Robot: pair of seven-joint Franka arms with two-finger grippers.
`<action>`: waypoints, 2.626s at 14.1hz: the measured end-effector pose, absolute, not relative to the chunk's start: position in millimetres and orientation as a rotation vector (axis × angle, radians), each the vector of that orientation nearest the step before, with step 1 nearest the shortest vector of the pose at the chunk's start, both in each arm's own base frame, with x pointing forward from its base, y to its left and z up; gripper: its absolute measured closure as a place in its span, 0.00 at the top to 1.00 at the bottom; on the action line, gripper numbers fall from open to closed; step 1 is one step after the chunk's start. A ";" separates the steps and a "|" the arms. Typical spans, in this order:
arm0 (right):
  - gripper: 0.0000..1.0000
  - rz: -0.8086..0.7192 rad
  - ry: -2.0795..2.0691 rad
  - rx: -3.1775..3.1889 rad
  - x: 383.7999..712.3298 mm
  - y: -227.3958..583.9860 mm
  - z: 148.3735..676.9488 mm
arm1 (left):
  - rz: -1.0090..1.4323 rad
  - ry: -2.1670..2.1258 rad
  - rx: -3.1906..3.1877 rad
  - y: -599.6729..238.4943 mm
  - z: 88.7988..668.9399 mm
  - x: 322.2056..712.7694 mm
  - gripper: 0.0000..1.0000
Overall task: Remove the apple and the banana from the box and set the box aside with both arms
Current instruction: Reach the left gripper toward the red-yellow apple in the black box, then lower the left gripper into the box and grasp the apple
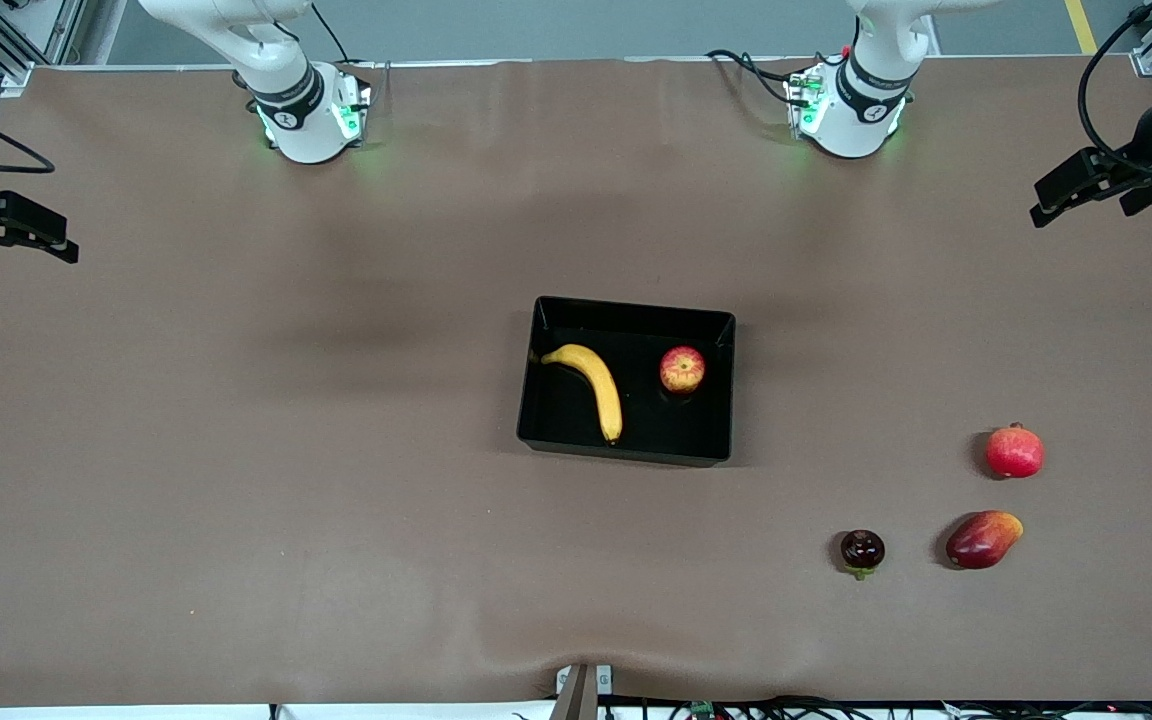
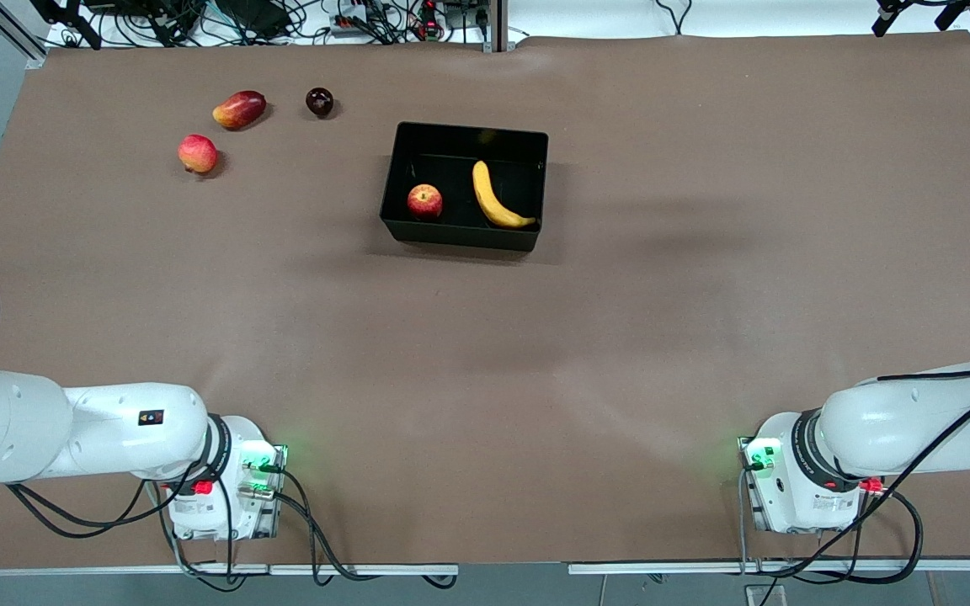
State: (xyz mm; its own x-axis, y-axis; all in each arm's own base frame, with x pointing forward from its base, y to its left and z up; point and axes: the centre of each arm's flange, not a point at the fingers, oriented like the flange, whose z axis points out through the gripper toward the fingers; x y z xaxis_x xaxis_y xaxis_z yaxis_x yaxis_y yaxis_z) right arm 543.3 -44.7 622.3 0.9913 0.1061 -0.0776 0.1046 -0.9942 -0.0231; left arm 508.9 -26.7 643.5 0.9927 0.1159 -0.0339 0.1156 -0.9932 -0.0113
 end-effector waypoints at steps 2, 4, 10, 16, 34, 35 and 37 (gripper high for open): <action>1.00 0.123 -0.165 -3.116 543.3 -44.6 622.3 | 0.060 -0.182 -3.127 -26.6 641.6 511.0 1.00; 1.00 0.123 -0.165 -3.116 543.3 -44.5 622.3 | 0.044 -0.182 -3.128 -26.4 646.2 511.3 1.00; 1.00 0.123 -0.166 -3.116 543.3 -44.4 622.2 | 0.063 -0.171 -3.130 -43.5 638.0 526.2 1.00; 1.00 0.124 -0.167 -3.116 543.4 -44.0 622.1 | 0.197 -0.227 -3.116 -154.4 584.6 550.0 1.00; 1.00 0.119 -0.186 -3.115 544.2 -37.3 622.5 | 0.274 -0.499 -2.984 -400.2 270.6 563.5 1.00; 1.00 0.119 -0.186 -3.115 544.2 -37.2 622.5 | 0.285 -0.519 -2.966 -398.7 260.5 562.9 1.00; 1.00 0.119 -0.186 -3.115 544.2 -37.2 622.5 | 0.283 -0.557 -2.923 -393.7 243.0 562.0 1.00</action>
State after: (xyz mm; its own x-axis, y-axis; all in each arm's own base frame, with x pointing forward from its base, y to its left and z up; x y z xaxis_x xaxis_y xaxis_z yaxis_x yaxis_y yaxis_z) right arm 544.2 -37.2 622.5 0.9900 0.1196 -0.0748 0.1182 -0.9927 -0.0236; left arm 562.0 -393.7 243.0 0.9130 0.3770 -0.1560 0.3481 -0.9192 -0.1840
